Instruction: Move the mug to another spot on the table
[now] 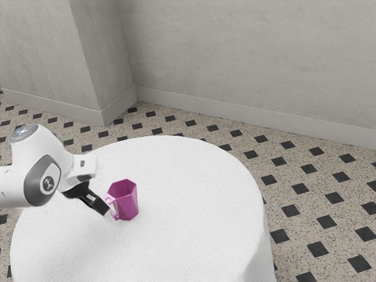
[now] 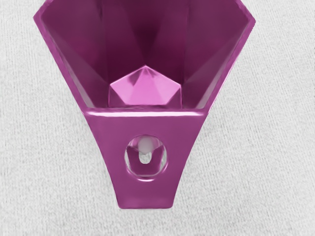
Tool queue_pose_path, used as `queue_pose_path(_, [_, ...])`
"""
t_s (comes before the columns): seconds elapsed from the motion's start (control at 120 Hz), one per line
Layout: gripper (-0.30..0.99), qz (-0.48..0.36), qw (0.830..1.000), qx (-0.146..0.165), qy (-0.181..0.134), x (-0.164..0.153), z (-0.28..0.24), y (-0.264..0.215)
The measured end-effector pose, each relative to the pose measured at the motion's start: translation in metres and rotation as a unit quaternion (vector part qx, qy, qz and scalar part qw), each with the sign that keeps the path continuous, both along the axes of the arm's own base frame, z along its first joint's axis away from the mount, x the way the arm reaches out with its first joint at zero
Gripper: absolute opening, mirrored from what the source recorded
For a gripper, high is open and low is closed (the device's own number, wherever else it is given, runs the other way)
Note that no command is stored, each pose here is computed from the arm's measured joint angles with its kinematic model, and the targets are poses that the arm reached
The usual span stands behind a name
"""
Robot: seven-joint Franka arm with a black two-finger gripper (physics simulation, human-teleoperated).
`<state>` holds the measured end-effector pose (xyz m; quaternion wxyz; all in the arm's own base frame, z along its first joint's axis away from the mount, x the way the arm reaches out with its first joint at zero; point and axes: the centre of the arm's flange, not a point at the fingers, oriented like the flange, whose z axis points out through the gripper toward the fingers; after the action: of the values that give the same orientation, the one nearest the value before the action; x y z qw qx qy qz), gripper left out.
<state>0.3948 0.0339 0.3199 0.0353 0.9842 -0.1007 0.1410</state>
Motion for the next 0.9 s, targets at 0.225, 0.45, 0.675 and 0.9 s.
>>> queue_pose_path(0.225, [0.68,-0.015,1.0,-0.009,-0.006,0.023,0.078,0.002])
queue_pose_path(0.45, [0.69,-0.038,0.999,0.03,0.019,0.079,0.198,-0.003])
queue_pose_path(0.675, [0.69,-0.038,0.997,0.052,0.032,0.146,0.3,-0.021])
queue_pose_path(0.9, [0.69,-0.037,0.995,0.063,0.065,0.149,0.355,-0.051])
